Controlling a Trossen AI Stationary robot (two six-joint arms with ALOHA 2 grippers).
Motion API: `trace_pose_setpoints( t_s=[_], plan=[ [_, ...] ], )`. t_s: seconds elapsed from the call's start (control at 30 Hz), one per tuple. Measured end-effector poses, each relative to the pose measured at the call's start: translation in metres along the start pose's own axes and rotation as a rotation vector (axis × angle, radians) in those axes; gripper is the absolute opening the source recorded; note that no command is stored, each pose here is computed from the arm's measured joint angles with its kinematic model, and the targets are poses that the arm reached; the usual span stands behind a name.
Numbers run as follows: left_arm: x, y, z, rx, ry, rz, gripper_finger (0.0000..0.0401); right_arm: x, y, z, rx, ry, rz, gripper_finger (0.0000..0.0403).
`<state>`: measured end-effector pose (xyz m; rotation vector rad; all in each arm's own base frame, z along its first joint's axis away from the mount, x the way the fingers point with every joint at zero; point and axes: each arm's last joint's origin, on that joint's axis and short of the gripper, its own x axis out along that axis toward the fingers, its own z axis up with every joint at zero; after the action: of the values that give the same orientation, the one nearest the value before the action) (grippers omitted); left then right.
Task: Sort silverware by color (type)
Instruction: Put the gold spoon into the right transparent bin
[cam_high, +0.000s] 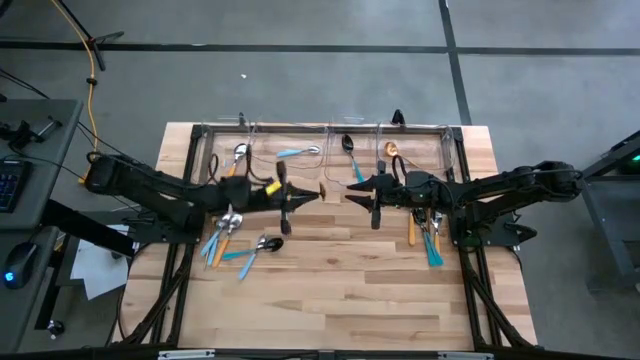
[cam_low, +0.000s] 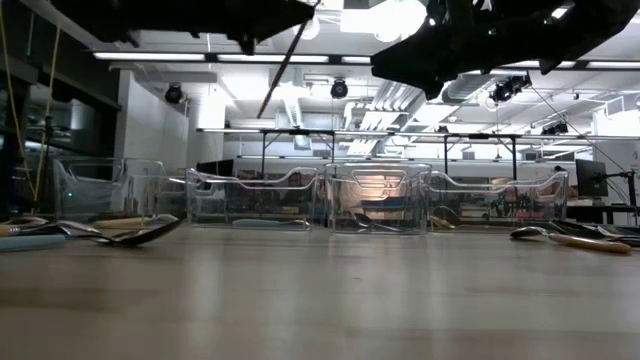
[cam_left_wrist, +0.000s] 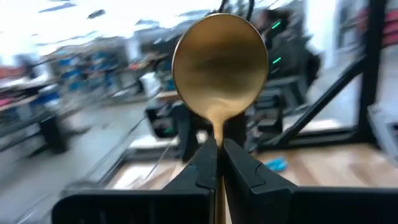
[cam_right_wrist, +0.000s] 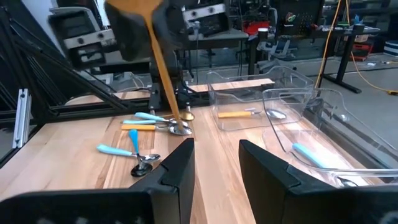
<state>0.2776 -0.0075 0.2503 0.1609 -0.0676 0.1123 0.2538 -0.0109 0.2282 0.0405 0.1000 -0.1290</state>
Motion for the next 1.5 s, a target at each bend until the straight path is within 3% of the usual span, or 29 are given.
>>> trace_pose_setpoints(
  t_s=[0.13, 0.3, 0.4, 0.7, 1.1, 1.2, 1.33, 1.5],
  plan=[
    [0.008, 0.015, -0.009, -0.031, -0.039, -0.082, 0.0, 0.002, 0.0, -0.002, 0.0, 0.001, 0.0, 0.011],
    [0.018, 0.017, -0.022, -0.05, -0.091, -0.125, 0.0, 0.013, 0.002, -0.005, -0.004, -0.078, 0.053, 0.011],
    [0.023, 0.015, -0.029, -0.05, -0.127, -0.124, 0.0, 0.023, 0.005, -0.012, -0.038, -0.127, 0.103, 0.011],
    [0.029, 0.014, -0.041, -0.105, -0.273, -0.11, 0.0, 0.05, 0.007, -0.021, -0.011, -0.169, 0.109, 0.011],
    [0.029, 0.017, -0.043, -0.115, -0.272, -0.095, 0.0, 0.07, 0.012, -0.016, -0.01, -0.166, 0.138, 0.0109],
    [0.029, 0.017, -0.043, -0.109, -0.275, -0.094, 0.0, 0.07, 0.012, -0.016, -0.009, -0.165, 0.138, 0.009],
    [0.029, 0.017, -0.043, -0.11, -0.274, -0.092, 0.0, 0.069, 0.011, -0.016, 0.006, -0.165, 0.138, 0.0021],
    [0.029, 0.017, -0.043, -0.128, -0.272, -0.089, 0.0005, 0.069, 0.012, -0.016, 0.013, -0.164, 0.137, 0.0014]
  ],
)
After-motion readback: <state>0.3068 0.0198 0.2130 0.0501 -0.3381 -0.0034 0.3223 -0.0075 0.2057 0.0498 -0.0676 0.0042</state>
